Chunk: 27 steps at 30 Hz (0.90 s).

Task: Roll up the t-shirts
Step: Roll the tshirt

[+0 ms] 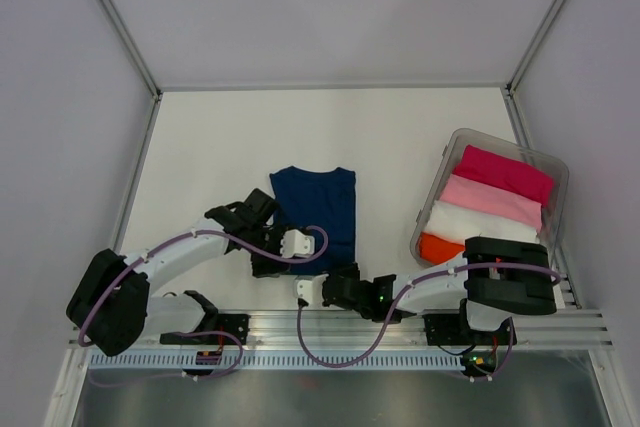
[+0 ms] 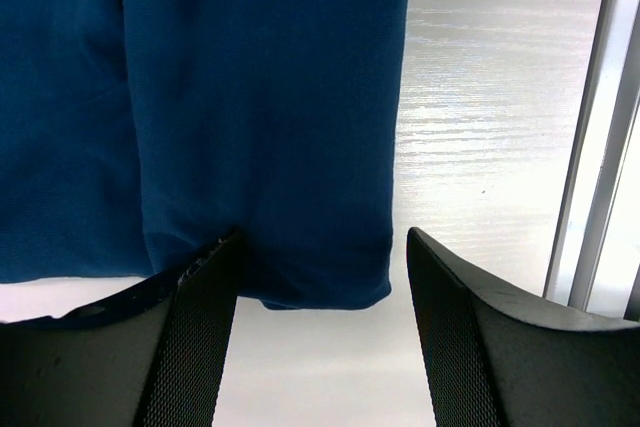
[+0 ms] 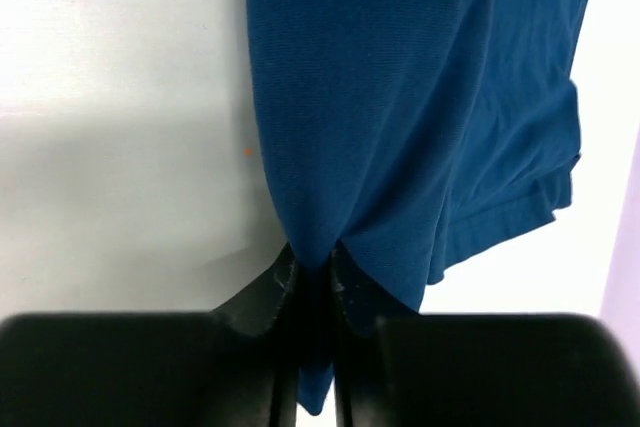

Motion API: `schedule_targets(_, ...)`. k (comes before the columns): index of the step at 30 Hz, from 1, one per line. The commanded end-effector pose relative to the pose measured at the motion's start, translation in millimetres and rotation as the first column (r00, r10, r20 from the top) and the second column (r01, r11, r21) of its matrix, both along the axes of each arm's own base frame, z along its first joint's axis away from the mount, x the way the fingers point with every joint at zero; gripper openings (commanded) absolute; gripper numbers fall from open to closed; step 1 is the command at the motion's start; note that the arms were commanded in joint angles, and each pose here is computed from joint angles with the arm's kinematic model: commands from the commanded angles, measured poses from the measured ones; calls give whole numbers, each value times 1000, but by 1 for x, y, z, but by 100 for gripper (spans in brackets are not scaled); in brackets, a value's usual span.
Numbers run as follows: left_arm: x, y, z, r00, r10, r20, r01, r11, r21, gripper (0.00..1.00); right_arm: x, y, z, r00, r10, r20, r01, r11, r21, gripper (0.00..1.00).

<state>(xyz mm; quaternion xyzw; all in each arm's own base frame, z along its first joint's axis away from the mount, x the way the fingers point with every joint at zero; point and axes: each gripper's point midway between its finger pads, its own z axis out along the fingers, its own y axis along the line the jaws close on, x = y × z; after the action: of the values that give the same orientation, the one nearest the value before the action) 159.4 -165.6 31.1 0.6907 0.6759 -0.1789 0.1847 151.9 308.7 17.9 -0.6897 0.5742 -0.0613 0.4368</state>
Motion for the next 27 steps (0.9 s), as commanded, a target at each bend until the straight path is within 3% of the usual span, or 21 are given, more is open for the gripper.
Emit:
schedule_targets(1,-2,-1,9,999,-39,-9,38,998,-46,72,1,-14,-5,997,-74,-35,74,997,-13,16)
schedule_targets(7,14,-4,31,999,-27,42,31,995,-95,73,-12,-1,3,984,-47,-171,52,998,25,1)
schedule_targets(12,29,-1,72,982,-40,186,70,985,-157,75,-18,8,18,940,-27,-340,62,994,91,0)
schedule_targets(20,-4,14,77,979,-128,160,152,978,-146,78,-20,21,42,809,38,-587,100,974,202,0)
schedule_targets(21,-5,15,75,977,-134,165,159,976,-146,84,-20,22,47,791,43,-610,122,967,225,0)
schedule_targets(22,-4,14,75,973,-130,193,161,975,-154,100,-15,19,48,778,31,-627,150,961,234,0)
schedule_targets(27,12,15,71,959,-82,271,126,981,-147,100,-19,20,58,693,85,-716,206,928,310,0)
